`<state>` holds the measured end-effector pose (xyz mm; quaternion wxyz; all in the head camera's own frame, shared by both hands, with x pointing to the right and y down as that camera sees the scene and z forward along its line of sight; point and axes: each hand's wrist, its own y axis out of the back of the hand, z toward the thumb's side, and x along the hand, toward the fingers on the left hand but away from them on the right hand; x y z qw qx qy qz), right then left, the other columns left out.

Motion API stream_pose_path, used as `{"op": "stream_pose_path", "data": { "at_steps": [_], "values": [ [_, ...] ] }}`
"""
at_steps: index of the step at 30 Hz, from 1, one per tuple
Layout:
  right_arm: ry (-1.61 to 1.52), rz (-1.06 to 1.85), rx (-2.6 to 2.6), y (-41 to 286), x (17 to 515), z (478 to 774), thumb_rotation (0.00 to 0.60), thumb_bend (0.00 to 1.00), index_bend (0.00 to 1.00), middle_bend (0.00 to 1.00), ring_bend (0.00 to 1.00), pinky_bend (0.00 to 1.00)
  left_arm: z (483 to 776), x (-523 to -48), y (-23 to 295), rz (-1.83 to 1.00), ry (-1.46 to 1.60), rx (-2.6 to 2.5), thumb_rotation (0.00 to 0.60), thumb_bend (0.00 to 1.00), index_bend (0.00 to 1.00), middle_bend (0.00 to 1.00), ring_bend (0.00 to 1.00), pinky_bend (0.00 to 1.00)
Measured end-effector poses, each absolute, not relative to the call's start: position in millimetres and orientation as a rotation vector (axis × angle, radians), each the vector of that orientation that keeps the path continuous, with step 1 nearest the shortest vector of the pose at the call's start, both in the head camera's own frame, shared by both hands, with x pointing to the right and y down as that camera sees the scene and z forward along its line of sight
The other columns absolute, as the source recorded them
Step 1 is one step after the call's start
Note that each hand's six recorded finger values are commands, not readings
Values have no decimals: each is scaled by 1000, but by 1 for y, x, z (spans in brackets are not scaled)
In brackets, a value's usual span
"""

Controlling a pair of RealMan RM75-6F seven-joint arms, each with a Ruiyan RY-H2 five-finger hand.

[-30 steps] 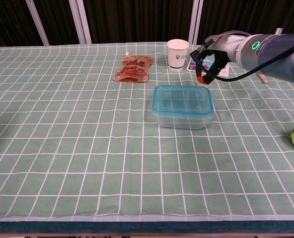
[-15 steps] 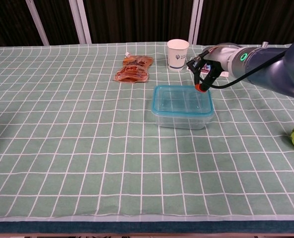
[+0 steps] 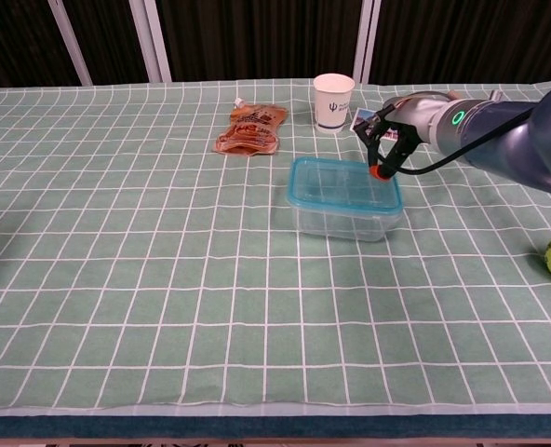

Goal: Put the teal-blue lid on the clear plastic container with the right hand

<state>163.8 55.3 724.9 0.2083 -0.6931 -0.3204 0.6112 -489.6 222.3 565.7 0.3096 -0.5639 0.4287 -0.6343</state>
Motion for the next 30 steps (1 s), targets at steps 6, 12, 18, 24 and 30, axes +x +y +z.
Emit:
{"op": "stream_pose_path", "data": {
  "at_steps": [6, 12, 18, 24, 30],
  "values": [
    [-883, 1693, -1922, 56, 165, 725, 600, 452, 651, 68, 0, 0, 566, -489, 222, -1676, 1132, -1490, 600, 640, 111, 0, 0, 0],
    [-846, 1699, -1921, 60, 166, 727, 600, 452, 652, 68, 0, 0, 566, -489, 223, -1677, 1131, -1493, 600, 640, 111, 0, 0, 0],
    [-823, 1714, -1928, 65, 167, 729, 600, 452, 655, 68, 0, 0, 566, -489, 223, -1674, 1132, -1492, 600, 640, 111, 0, 0, 0],
    [-811, 1716, -1937, 69, 165, 731, 600, 451, 658, 68, 0, 0, 566, -489, 223, -1674, 1132, -1493, 600, 640, 111, 0, 0, 0],
    [-794, 1705, -1950, 75, 159, 732, 600, 451, 657, 68, 0, 0, 566, -488, 223, -1672, 1132, -1494, 600, 640, 111, 0, 0, 0]
  ]
}}
